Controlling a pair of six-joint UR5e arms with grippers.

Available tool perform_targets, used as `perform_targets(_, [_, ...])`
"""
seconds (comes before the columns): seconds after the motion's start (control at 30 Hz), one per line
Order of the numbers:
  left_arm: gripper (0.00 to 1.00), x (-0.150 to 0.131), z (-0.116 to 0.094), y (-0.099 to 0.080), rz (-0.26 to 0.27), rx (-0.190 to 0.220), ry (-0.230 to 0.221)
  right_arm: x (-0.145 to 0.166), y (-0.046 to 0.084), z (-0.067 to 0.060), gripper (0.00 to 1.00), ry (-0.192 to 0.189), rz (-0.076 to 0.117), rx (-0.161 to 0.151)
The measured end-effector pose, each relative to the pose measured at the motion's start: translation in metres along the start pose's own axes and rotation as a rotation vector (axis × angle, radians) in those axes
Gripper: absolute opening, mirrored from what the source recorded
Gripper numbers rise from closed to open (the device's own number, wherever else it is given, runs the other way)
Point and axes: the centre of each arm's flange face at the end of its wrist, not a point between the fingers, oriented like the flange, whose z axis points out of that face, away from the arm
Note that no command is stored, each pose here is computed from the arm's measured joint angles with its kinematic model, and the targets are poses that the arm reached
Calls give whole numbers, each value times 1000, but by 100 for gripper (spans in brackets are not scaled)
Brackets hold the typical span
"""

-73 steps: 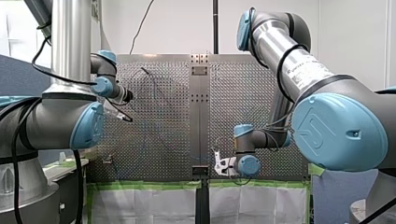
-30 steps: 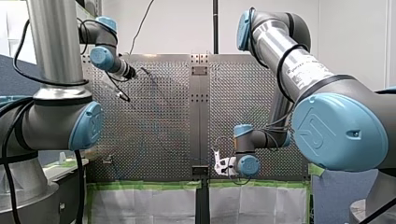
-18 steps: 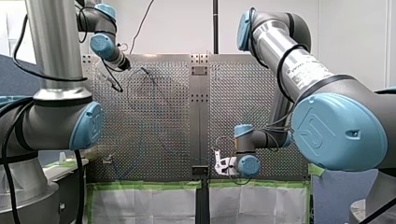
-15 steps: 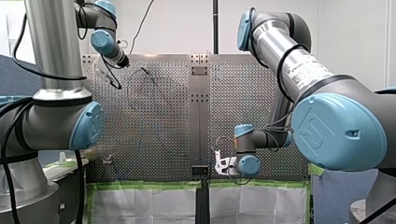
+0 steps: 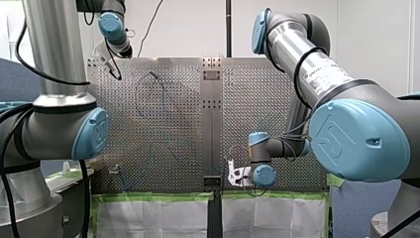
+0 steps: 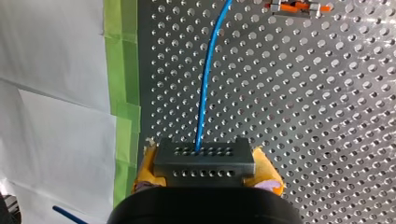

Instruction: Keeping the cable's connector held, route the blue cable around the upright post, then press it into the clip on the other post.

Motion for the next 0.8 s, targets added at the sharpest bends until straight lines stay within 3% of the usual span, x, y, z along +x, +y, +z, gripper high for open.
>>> perform_targets(0.23, [99, 0, 3, -14, 68, -38, 17, -1, 0, -1, 0, -8, -3, 0])
perform_targets(0.57, [99, 21, 13, -38, 191, -90, 90, -1, 0, -1, 0, -9, -12, 1])
perform_targets(0.8, [99, 53, 10, -53, 289, -61, 217, 0, 0, 0, 0, -7, -14, 0])
